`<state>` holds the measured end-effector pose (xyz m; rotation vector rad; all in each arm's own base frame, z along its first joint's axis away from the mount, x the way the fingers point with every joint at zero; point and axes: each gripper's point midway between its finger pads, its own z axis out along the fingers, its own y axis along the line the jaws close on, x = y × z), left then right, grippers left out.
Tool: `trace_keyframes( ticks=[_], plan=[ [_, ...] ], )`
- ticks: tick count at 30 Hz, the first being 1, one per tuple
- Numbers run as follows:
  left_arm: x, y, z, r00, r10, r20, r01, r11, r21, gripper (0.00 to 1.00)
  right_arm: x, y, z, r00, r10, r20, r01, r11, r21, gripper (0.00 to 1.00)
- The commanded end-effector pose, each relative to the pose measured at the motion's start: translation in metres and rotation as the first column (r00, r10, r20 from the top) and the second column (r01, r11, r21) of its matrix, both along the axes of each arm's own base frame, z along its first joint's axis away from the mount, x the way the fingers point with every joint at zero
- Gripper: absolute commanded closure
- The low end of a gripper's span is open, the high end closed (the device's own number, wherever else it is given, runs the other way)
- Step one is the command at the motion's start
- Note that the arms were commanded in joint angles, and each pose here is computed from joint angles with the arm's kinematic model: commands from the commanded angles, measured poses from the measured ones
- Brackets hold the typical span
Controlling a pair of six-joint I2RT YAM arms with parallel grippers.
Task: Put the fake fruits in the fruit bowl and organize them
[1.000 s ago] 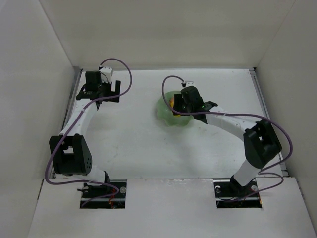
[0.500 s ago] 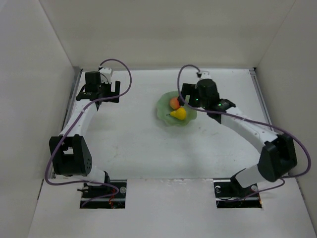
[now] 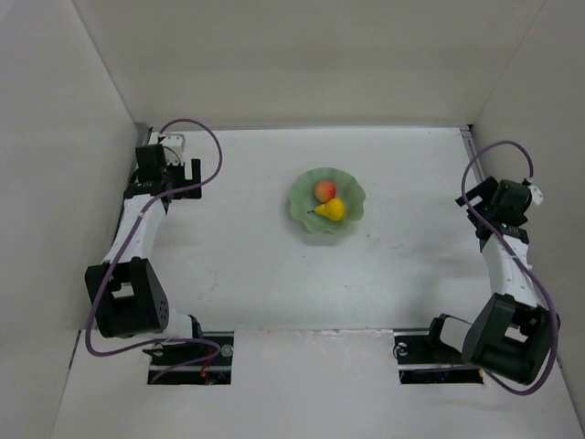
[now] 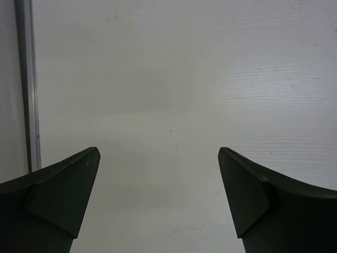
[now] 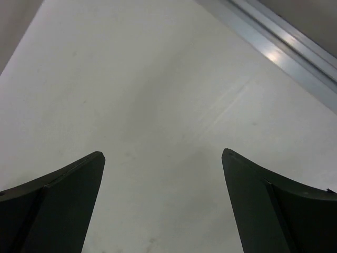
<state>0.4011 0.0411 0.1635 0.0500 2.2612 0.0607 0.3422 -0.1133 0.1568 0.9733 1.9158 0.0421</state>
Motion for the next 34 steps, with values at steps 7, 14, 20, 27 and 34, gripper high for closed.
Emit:
trace_keyframes(
  ticks=[7,14,20,27,34],
  plan=[
    [-0.005,-0.005,0.012,0.999,-0.020,0.050,0.020,1.000,0.001,0.00,0.008,0.006,0.020,0.992,0.005,0.127,-0.016,0.996,0.087,0.00],
    [-0.005,-0.002,0.013,0.999,-0.006,0.054,0.006,1.000,-0.005,0.00,0.005,0.012,0.013,0.993,0.032,0.111,-0.041,0.996,0.083,0.00],
    [-0.004,0.002,0.015,0.998,0.010,0.070,-0.010,1.000,-0.011,0.00,0.003,0.012,0.013,0.993,0.029,0.117,-0.039,0.996,0.082,0.00],
    [0.000,0.011,0.022,0.995,0.041,0.090,-0.041,0.999,-0.007,0.00,0.005,0.014,0.011,0.993,0.039,0.111,-0.049,0.995,0.084,0.00],
    [-0.004,0.004,0.032,0.996,0.015,0.087,-0.013,1.000,-0.028,0.00,0.008,0.017,0.009,0.993,0.054,0.106,-0.064,0.994,0.092,0.00]
  ],
)
